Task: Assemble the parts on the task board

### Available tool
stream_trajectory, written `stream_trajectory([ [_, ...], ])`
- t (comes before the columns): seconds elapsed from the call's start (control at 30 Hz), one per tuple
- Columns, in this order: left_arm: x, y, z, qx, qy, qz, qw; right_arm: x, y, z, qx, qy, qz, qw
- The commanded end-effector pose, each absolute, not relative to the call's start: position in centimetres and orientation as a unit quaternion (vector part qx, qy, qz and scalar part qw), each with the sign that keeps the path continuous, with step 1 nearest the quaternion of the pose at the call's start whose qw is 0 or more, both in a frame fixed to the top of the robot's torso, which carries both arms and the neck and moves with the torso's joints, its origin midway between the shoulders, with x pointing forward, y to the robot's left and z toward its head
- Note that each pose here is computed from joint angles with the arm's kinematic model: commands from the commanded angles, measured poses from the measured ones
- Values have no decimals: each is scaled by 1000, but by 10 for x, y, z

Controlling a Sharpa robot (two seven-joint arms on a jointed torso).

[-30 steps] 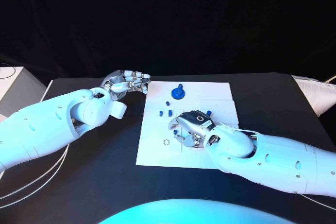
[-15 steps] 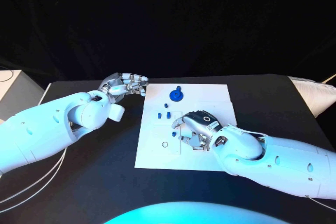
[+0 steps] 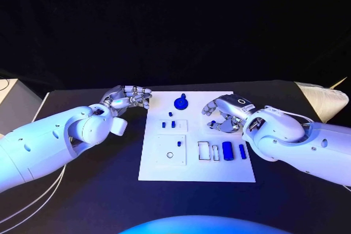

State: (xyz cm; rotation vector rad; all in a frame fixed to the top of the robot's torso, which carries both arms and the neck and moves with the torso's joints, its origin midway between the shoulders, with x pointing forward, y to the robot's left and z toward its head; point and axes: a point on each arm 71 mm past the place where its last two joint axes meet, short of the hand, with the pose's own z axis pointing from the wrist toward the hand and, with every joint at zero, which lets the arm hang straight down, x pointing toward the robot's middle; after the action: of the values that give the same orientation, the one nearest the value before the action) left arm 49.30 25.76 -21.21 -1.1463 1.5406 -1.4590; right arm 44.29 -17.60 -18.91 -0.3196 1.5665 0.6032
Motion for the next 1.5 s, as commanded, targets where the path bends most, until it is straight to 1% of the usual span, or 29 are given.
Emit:
stream_trajectory([
  [0.03, 492, 256, -211, -439, 591, -574, 358, 445, -182, -192, -166, 717, 251, 629],
  [0.33, 491, 256, -212, -439, 591, -575, 357, 453, -193, -194, -192, 729, 208, 623],
  [0.5, 491, 256, -212, -439, 590, -575, 357, 455, -193, -197, -199, 737, 196, 616],
  [0.9, 491, 257, -212, -440, 590, -575, 358, 458, -186, -204, -202, 741, 193, 610],
  [1.5, 491, 258, -212, -441, 591, -572, 359, 456, -179, -208, -202, 738, 201, 612],
])
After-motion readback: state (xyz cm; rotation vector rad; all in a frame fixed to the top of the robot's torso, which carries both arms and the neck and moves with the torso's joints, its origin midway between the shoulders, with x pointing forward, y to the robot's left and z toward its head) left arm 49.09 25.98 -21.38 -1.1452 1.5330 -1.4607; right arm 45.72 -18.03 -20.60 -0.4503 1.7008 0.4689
